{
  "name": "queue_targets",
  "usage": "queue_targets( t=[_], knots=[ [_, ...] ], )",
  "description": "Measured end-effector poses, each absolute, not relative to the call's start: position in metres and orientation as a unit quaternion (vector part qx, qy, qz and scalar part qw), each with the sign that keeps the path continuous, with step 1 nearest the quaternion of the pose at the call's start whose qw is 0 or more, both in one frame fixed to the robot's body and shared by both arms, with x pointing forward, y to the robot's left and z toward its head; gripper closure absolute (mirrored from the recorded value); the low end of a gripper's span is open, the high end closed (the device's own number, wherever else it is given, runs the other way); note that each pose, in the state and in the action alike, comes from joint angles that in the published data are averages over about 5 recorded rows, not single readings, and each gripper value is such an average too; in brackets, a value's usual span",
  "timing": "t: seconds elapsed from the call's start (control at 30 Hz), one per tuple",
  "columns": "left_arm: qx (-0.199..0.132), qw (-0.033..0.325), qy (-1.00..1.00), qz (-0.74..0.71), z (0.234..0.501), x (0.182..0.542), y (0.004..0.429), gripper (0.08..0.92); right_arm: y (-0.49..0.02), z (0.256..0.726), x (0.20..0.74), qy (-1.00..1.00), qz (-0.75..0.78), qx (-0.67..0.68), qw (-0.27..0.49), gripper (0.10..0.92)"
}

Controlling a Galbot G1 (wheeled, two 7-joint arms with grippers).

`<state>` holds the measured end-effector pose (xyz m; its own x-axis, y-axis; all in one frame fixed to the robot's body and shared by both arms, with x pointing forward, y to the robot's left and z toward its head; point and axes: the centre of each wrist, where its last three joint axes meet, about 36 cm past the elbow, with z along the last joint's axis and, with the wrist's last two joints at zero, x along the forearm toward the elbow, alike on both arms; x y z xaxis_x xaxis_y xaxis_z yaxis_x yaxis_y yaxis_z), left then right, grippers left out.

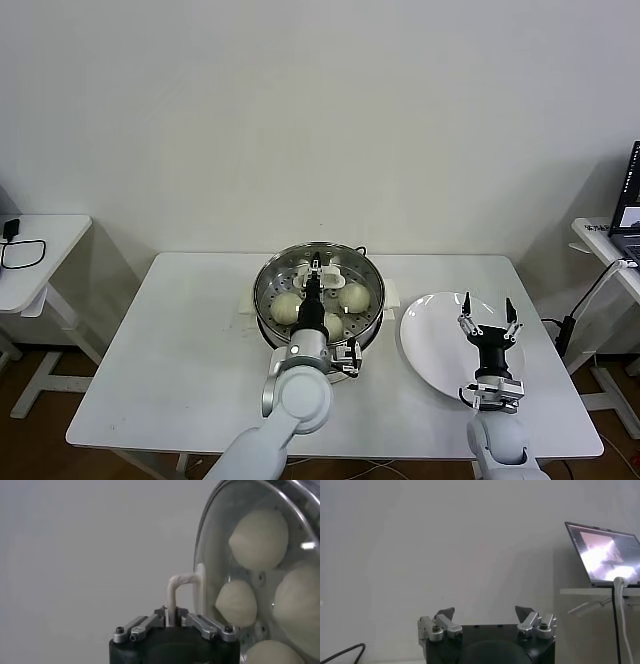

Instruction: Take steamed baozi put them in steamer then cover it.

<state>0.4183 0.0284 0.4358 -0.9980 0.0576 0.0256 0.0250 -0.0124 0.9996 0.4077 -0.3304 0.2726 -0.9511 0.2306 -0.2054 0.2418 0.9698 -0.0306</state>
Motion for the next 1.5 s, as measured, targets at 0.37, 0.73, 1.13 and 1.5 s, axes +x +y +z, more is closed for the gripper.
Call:
queue_targets(
  t=[0.37, 0.73, 1.13, 1.5],
  knots=[
    [0.036, 0.013, 0.721, 0.692, 0.448, 0.398, 0.038, 0.265, -0.332, 0.277, 0.412, 0.987, -0.030, 0.119, 0.104, 0.200],
    [0.051, 0.033, 0.787, 0.614, 0.485, 0.363, 0.080, 0.177, -0.326, 0.281, 0.408, 0.990, -0.032, 0.107, 0.086, 0.200],
    [0.037, 0.054, 0.917, 0.393, 0.479, 0.385, 0.171, 0.177, -0.318, 0.289, 0.395, 0.995, -0.010, 0.077, 0.057, 0.200],
    [0.023, 0.041, 0.974, 0.223, 0.400, 0.403, 0.262, 0.177, -0.317, 0.290, 0.382, 0.997, 0.006, 0.063, 0.037, 0.200]
  ],
)
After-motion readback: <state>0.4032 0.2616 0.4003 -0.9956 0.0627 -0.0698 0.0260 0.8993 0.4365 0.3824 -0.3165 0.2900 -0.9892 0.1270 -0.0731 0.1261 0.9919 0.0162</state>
